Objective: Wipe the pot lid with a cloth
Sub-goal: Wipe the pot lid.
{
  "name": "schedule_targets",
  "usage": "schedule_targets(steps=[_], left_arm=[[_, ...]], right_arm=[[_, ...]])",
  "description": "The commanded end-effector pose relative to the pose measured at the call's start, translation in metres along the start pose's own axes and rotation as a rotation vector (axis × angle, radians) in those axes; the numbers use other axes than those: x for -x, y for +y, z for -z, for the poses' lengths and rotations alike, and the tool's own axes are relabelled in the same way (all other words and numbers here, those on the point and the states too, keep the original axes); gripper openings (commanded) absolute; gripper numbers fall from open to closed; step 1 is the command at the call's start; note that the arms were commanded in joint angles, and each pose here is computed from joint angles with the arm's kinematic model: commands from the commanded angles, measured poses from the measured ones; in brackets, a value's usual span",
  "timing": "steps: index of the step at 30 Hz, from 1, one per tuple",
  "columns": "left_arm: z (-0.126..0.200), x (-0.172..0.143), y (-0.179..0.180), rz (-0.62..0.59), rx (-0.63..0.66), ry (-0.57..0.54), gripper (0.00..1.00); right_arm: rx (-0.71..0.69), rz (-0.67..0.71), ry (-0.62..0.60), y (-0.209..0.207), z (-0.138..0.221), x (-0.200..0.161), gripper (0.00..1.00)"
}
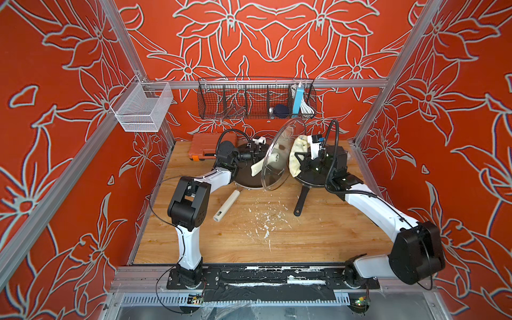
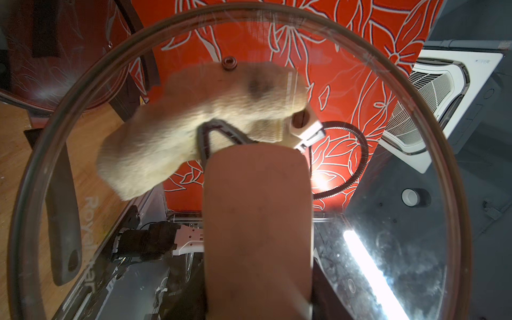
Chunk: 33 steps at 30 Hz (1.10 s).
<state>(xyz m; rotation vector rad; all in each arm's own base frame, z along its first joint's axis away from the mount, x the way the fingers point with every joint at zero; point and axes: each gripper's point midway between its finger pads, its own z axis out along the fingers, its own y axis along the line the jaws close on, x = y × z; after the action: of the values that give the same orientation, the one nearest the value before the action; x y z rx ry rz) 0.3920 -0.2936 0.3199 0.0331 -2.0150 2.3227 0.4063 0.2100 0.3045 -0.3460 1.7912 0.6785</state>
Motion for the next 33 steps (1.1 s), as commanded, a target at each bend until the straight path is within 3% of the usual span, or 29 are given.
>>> schedule_targets(steps=[1, 9, 18, 25, 33], left_arm=[[-0.005, -0.04, -0.072, -0.167, -0.101, 0.041, 0.0], [-0.005, -0.035, -0.068, -0.154, -0.1, 0.034, 0.0], [-0.003, -0.031, -0.065, -0.142, -0.102, 0.024, 0.0], [-0.003, -0.028, -0.067, -0.141, -0.108, 0.017, 0.0], [-0.003, -0.034, -0.077, -0.158, -0.117, 0.02, 0.0]], right_arm=[[0.123, -0.011, -0.126, 0.031, 0.014, 0.048, 0.0], [0.328, 0.056, -0.185, 0.105, 0.047, 0.072, 0.0], [0.511, 0.078, -0.076, 0.172, 0.056, 0.017, 0.0], [0.495, -0.007, 0.008, 0.165, 0.048, -0.036, 0.0], [0.252, 0.021, 0.103, 0.112, 0.033, -0.086, 0.0]])
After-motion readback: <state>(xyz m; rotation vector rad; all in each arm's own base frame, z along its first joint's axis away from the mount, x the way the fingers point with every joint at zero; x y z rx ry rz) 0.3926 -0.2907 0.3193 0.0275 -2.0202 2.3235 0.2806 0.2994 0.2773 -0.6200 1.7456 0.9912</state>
